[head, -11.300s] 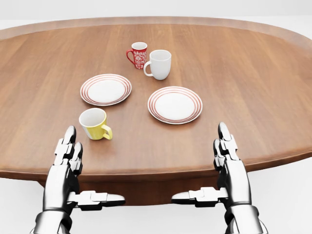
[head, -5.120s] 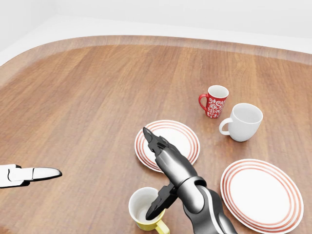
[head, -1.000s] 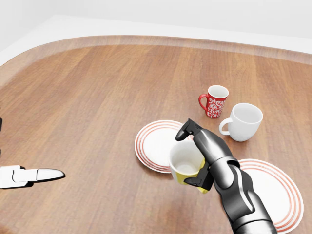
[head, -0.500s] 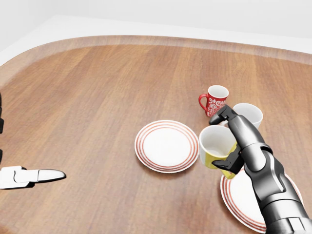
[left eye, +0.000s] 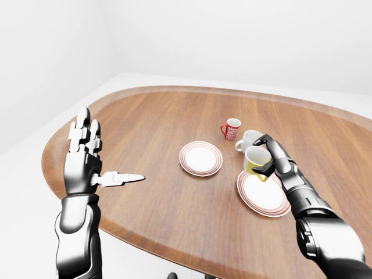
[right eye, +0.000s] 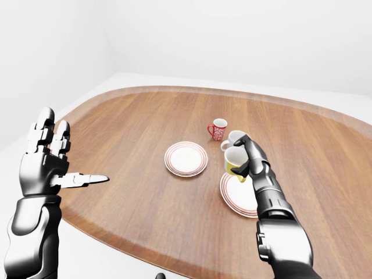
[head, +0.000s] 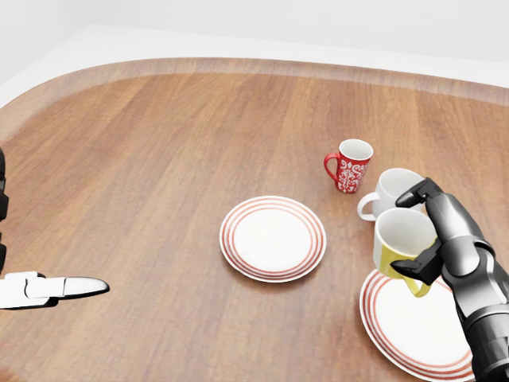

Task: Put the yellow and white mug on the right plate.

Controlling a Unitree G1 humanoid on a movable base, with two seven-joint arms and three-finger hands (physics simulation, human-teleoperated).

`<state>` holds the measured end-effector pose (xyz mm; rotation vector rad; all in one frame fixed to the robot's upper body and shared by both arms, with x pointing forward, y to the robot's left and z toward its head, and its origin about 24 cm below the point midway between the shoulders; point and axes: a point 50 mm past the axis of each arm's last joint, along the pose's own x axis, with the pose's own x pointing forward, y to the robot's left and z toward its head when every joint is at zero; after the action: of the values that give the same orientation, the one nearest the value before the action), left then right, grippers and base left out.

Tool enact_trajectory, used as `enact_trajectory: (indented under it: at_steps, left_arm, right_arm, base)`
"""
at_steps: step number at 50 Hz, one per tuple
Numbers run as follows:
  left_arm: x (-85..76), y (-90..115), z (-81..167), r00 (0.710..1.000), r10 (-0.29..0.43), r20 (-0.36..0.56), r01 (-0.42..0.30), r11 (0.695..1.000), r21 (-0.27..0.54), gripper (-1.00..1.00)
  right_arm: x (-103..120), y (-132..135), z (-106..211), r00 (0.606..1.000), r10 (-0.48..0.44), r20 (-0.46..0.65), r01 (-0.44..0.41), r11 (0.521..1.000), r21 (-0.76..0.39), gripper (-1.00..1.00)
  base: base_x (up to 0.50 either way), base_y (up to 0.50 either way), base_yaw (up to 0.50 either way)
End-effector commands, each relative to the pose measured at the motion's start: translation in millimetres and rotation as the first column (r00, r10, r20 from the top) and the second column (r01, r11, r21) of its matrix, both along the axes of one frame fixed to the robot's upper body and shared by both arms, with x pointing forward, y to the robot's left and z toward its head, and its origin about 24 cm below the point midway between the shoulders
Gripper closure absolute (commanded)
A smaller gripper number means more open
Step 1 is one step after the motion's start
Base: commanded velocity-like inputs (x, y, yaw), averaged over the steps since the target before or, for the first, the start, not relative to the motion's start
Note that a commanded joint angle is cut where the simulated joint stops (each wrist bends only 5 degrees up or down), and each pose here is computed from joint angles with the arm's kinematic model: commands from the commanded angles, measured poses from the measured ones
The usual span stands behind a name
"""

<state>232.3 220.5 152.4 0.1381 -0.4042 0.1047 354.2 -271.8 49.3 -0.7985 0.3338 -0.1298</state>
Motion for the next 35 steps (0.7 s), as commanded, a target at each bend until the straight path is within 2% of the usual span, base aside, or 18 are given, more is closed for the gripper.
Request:
enact_trajectory:
  at_steps: [1,18,35]
  left_arm:
    - [0.5,-0.2,-0.8,1.000,0.000,-0.004,0.000,1.000,0.000,-1.00]
    - [0.7,-0.8,-3.2,1.000,-0.001,-0.015,0.001,1.000,0.001,-1.00]
    - [1.2,-0.9,-3.2,1.000,-0.002,-0.015,0.002,1.000,0.002,-1.00]
  right_arm:
    - [-5.4,-20.5,1.0,0.997,-0.079,-0.009,0.079,0.997,-0.018,1.00]
    - [-17.3,-37.6,-8.6,0.985,-0.171,-0.031,0.169,0.984,-0.062,1.00]
    - [-26.0,-37.0,-23.5,0.976,-0.211,-0.061,0.208,0.977,-0.056,1.00]
  base:
    - [0.00,0.00,0.00]
    - [0.00,0.00,0.00]
    - [0.00,0.00,0.00]
